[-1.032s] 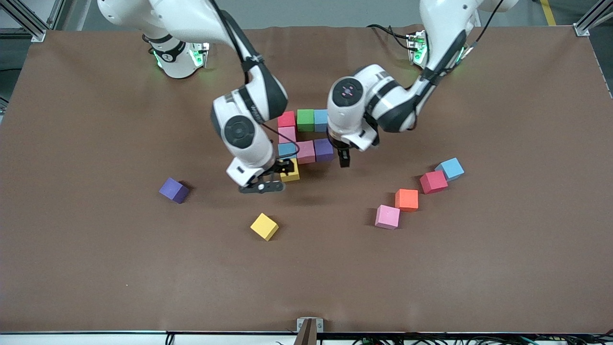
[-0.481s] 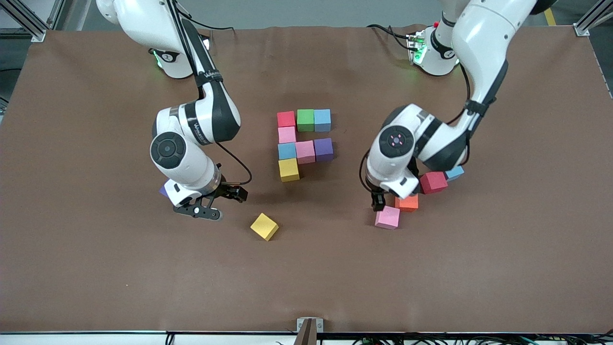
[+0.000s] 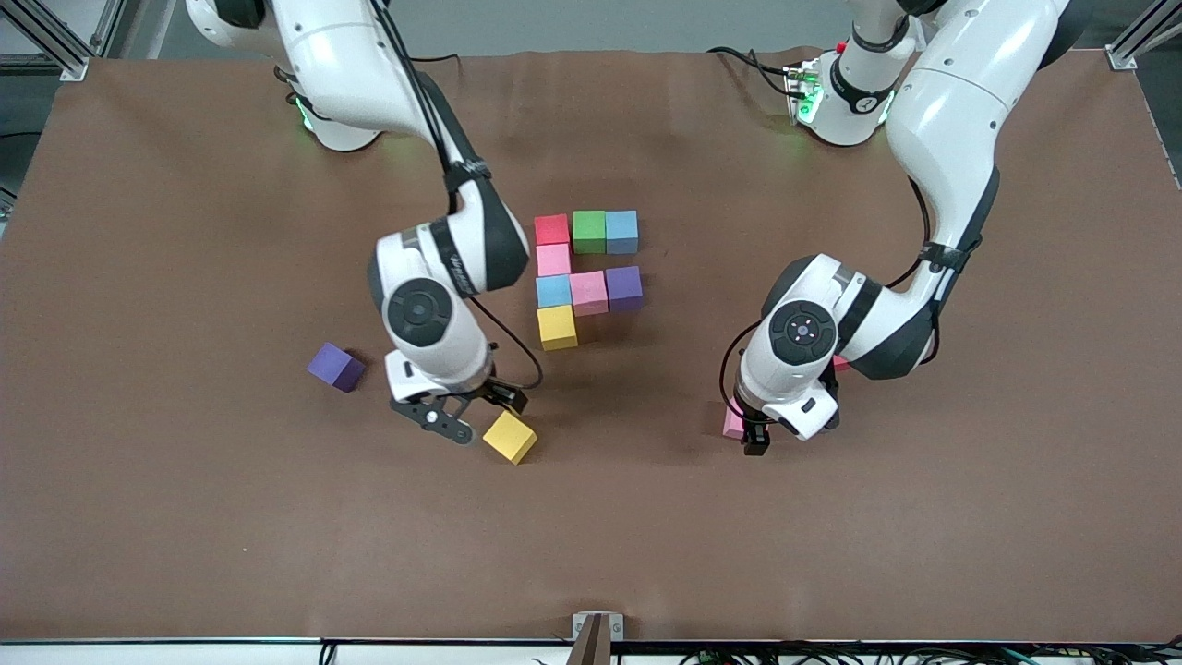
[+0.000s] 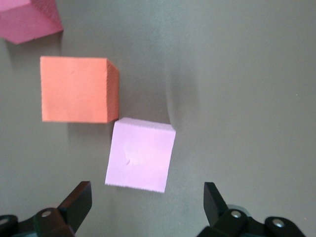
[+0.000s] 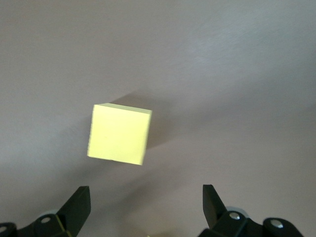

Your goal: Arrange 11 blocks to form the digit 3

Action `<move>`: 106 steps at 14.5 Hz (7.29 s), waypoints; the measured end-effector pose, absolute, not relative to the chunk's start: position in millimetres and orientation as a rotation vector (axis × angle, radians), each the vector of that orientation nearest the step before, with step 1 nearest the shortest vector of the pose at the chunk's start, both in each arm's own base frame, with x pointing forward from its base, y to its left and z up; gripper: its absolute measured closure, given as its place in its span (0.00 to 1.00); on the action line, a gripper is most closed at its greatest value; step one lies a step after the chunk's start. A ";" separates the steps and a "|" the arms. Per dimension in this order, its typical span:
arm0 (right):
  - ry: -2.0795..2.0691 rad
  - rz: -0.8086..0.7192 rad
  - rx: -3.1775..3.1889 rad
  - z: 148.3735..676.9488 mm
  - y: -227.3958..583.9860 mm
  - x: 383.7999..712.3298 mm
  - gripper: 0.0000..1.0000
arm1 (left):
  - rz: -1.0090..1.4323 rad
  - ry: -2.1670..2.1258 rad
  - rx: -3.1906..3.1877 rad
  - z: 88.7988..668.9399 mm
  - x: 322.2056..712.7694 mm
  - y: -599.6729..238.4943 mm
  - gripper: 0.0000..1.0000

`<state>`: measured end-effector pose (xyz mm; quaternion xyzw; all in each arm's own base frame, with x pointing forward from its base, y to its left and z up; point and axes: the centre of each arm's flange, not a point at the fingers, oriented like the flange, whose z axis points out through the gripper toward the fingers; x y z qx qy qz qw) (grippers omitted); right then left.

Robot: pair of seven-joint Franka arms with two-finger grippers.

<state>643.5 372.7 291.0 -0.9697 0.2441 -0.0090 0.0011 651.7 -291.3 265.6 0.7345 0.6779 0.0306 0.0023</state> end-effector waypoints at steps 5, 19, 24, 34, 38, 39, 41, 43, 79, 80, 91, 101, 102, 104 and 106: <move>0.913 -0.048 -2.998 245.5 374.0 676.9 0.00 | 0.092 2.054 2.379 259.7 657.9 -277.7 0.00; 0.711 -0.052 -3.039 225.1 381.8 682.1 0.45 | 0.029 1.911 2.557 223.0 652.2 -266.0 0.00; 0.004 -0.039 -3.122 235.8 381.6 678.4 0.47 | 0.009 1.914 2.558 214.6 650.3 -266.3 0.00; -0.310 0.054 -3.103 239.8 445.2 597.9 0.47 | -0.013 1.916 2.509 210.5 653.2 -267.1 0.00; -0.299 0.003 -3.085 240.6 439.9 577.1 0.47 | -0.014 1.919 2.507 209.6 653.5 -265.8 0.00; -0.297 0.004 -3.084 241.1 438.1 571.8 0.47 | -0.014 1.920 2.507 209.3 653.5 -265.6 0.04; -0.301 -0.003 -3.079 242.3 438.1 564.1 0.47 | -0.015 1.921 2.507 208.8 653.5 -264.9 0.10; -0.309 -0.028 -3.072 241.2 441.5 558.7 0.47 | -0.015 1.921 2.507 208.7 653.5 -264.9 0.33; -0.232 -0.048 -3.055 230.3 452.2 544.5 0.48 | -0.039 1.926 2.501 228.0 653.5 -274.2 0.48; -0.231 -0.047 -3.055 230.1 452.2 544.4 0.48 | -0.039 1.925 2.501 228.4 653.7 -274.3 0.48; -0.228 -0.044 -3.057 228.9 452.0 543.7 0.48 | -0.015 1.926 2.469 248.1 659.7 -273.9 0.48; -0.220 -0.042 -3.060 227.8 450.8 543.8 0.01 | -0.031 1.949 2.447 259.4 659.8 -272.6 0.48; -0.220 -0.042 -3.060 227.8 450.8 543.9 0.00 | -0.033 1.950 2.445 259.4 659.8 -272.7 0.48; -0.220 -0.042 -3.060 227.9 450.8 543.9 0.00 | -0.037 1.951 2.443 259.4 659.8 -272.8 0.48; -0.219 -0.045 -3.059 228.6 450.8 544.4 0.00 | -0.037 1.951 2.443 259.4 659.7 -272.8 0.48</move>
